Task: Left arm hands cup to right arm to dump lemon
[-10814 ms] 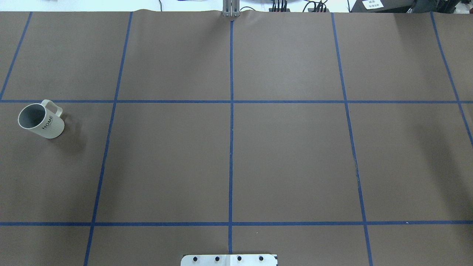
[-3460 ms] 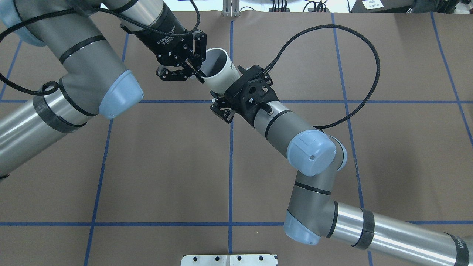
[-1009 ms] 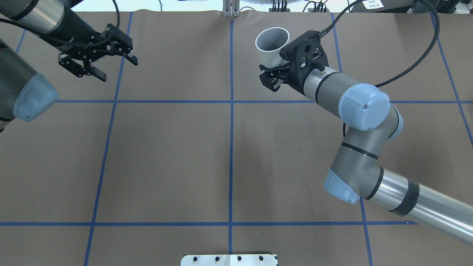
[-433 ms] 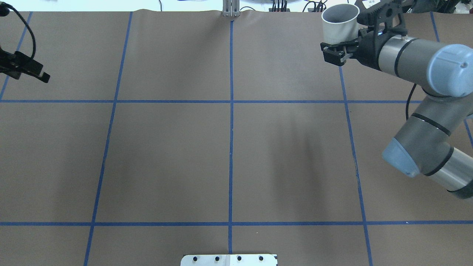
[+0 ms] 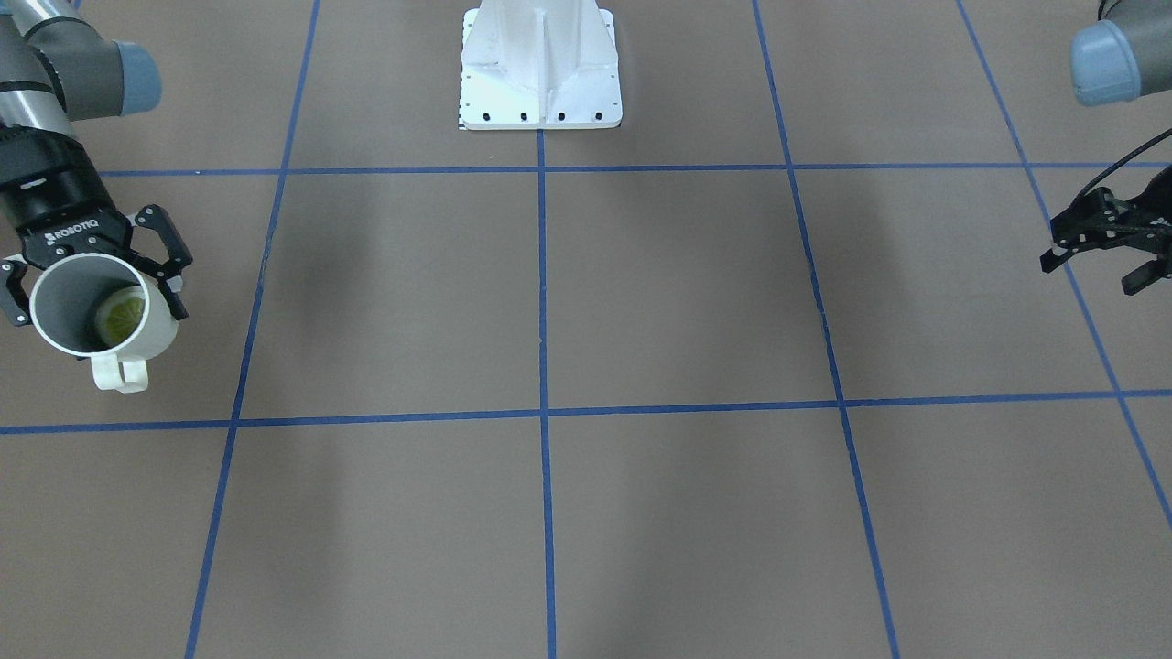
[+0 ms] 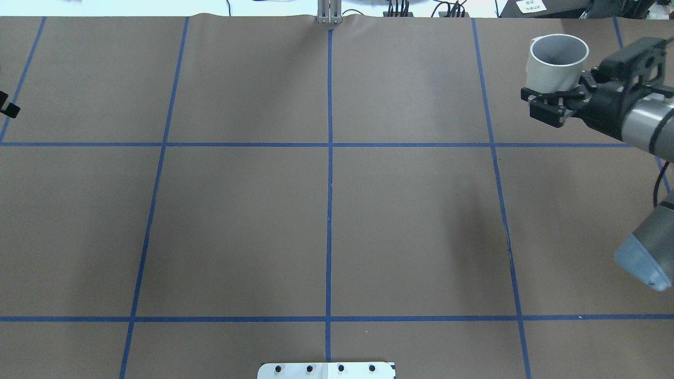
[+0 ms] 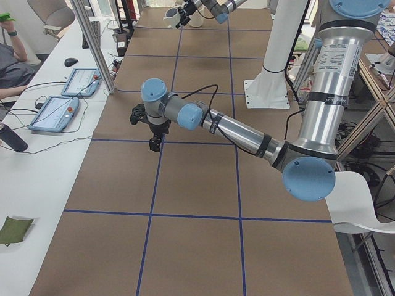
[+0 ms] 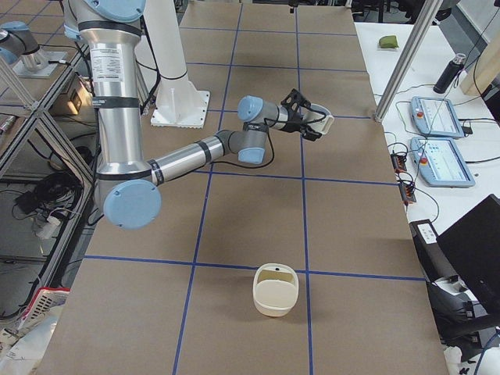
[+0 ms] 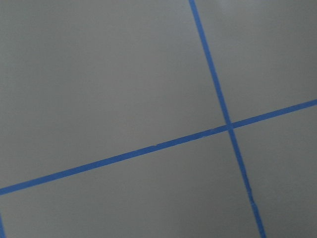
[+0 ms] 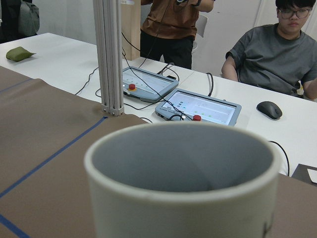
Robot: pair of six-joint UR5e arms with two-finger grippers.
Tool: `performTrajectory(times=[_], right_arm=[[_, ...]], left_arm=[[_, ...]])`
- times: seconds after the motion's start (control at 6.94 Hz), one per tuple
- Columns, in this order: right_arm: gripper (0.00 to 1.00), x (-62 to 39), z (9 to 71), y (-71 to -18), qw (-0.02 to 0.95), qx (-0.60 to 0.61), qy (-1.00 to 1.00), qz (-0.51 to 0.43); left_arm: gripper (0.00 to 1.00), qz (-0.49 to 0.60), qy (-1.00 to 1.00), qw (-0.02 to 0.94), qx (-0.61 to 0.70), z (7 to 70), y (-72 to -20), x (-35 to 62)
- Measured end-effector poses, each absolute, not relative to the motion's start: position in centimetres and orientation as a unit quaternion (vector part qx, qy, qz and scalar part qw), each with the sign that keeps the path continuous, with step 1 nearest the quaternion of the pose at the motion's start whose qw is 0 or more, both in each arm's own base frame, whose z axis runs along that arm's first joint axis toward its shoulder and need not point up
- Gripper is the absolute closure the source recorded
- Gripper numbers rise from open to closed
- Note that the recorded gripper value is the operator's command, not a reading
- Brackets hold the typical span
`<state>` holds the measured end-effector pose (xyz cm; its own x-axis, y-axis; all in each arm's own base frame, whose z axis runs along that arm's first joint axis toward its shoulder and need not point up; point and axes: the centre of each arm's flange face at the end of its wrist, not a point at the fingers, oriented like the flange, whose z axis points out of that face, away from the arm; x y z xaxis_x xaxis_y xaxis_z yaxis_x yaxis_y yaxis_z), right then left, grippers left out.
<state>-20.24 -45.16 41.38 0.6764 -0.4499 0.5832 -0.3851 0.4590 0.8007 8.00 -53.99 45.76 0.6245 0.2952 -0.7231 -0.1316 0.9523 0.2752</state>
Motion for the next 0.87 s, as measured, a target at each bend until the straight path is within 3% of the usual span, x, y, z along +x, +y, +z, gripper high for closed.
performTrajectory(times=[0.29, 0.87], right_arm=[[0.63, -14.6, 47.7, -39.9, 0.739, 0.517, -0.432, 0.025], [0.63, -6.3, 62.5, -32.8, 0.655, 0.458, -0.565, 0.205]], left_arm=[[0.00, 0.127, 0.411, 0.898, 0.093, 47.5, -53.1, 7.3], [0.00, 0.129, 0.410, 0.898, 0.092, 47.8, -52.8, 7.3]])
